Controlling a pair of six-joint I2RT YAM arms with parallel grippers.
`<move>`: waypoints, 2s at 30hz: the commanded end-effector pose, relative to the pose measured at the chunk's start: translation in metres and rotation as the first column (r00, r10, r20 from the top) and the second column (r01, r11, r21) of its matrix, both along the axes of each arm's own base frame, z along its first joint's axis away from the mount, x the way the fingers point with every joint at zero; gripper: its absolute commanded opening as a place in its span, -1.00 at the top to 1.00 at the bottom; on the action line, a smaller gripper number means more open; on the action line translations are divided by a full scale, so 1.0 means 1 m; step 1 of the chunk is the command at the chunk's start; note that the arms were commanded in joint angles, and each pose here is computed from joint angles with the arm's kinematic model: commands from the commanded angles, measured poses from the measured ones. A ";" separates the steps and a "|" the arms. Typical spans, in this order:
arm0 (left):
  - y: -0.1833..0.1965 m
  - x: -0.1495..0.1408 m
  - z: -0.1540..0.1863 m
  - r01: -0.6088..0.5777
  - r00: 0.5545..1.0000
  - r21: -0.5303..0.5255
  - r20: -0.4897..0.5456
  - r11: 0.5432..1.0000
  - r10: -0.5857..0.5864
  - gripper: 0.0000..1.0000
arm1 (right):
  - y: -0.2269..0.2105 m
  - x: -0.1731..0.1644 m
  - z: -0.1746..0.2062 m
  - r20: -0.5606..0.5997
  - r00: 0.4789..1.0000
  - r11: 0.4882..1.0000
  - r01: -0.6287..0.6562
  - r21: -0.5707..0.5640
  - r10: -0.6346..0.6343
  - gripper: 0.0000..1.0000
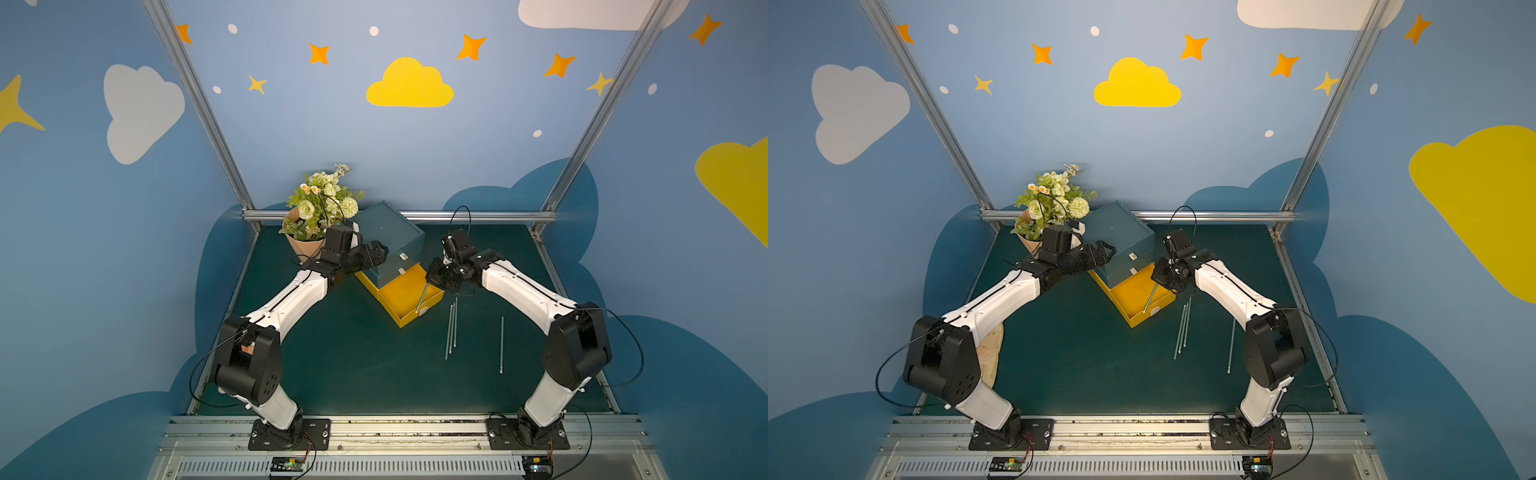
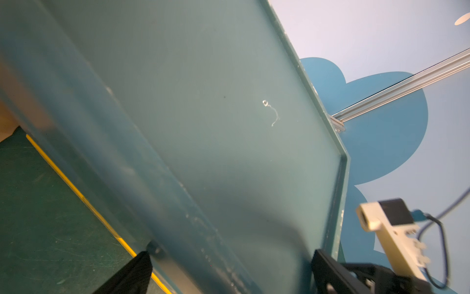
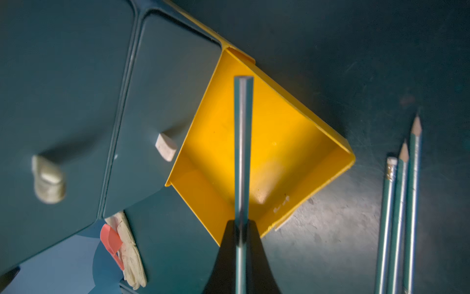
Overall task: Please place the pencils in the drawer according to their color
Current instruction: Place the pencil in the drawer, then pick up the pencil from the center of the board.
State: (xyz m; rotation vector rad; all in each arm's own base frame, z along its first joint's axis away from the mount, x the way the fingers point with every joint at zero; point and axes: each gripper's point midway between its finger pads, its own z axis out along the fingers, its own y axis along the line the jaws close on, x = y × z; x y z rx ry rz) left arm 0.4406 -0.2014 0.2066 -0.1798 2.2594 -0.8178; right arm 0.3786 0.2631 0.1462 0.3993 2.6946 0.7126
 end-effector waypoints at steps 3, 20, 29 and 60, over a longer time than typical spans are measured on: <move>0.004 -0.022 -0.055 0.028 0.985 0.083 -0.170 0.996 -0.014 -1.00 | 0.012 0.029 -0.013 0.016 0.999 0.999 0.044 0.012 -0.044 1.00; 0.006 -0.022 -0.056 0.026 0.986 0.096 -0.168 0.995 -0.010 -1.00 | 0.059 0.014 -0.063 -0.083 0.993 0.997 -0.081 -0.014 0.080 0.97; 0.007 -0.024 -0.057 0.029 0.985 0.100 -0.170 0.995 -0.011 -1.00 | 0.042 -0.004 -0.033 -0.026 0.992 0.993 -0.121 -0.018 0.120 0.42; 0.007 -0.024 -0.061 0.031 0.983 0.107 -0.185 0.994 -0.011 -1.00 | -0.072 -0.114 -0.105 -0.242 0.965 0.932 -0.177 -0.315 0.101 0.47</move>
